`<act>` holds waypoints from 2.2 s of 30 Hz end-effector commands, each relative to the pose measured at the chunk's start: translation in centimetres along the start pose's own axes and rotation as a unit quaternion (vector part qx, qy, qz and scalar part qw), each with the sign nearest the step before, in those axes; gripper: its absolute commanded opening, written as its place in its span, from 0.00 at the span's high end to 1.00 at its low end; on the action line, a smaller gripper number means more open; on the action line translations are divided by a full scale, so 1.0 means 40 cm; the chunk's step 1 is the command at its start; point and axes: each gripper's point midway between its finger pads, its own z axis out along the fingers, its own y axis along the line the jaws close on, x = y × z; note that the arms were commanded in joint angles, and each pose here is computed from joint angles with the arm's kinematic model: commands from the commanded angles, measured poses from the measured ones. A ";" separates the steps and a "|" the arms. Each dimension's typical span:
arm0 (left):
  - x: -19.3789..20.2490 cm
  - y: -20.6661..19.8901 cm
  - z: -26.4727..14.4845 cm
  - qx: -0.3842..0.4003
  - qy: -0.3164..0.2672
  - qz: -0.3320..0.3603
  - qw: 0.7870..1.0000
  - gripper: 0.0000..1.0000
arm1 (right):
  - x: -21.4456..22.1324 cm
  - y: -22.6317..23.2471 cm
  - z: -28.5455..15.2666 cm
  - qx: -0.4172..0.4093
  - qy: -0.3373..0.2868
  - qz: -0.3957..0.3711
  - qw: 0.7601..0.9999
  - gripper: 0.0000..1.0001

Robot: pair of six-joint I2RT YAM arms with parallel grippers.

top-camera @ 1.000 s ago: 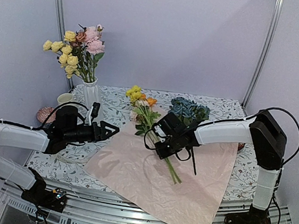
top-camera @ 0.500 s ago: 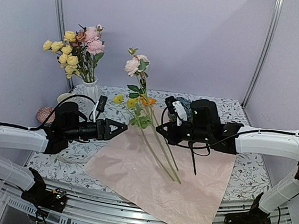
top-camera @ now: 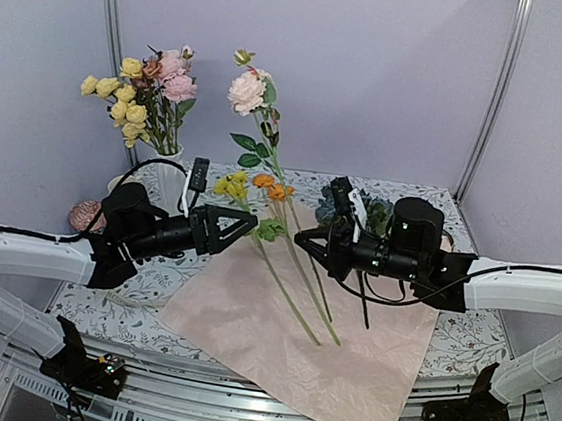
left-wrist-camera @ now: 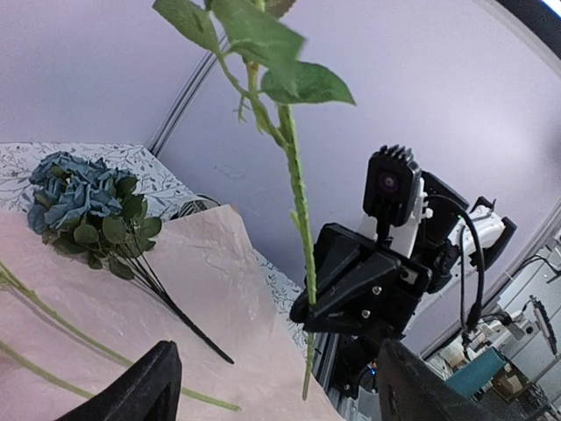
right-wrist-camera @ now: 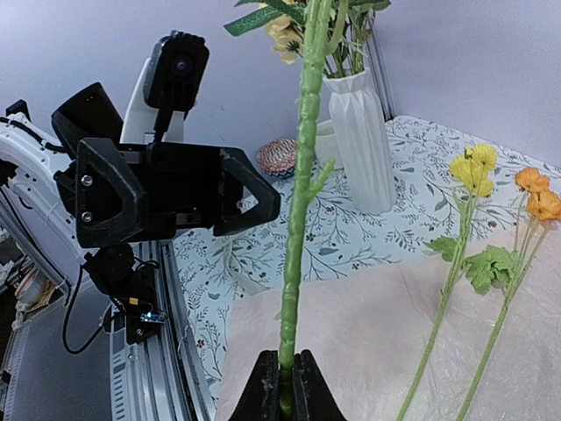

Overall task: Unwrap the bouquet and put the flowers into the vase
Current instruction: Pick up the fake flower from the flattened wrapping paper, then pass from the right arm to the left

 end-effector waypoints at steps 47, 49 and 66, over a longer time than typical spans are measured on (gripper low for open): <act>-0.211 -0.061 0.022 -0.051 -0.035 0.149 0.987 1.00 | -0.044 0.033 -0.062 0.042 -0.070 -0.071 0.994 0.26; -0.253 -0.023 -0.013 -0.131 -0.027 0.192 0.972 1.00 | -0.059 0.001 -0.099 0.087 -0.086 -0.086 0.989 0.22; -0.771 -0.056 -0.380 -0.489 -0.225 0.394 0.745 1.00 | 0.022 -0.227 -0.206 0.334 -0.094 -0.175 0.922 0.01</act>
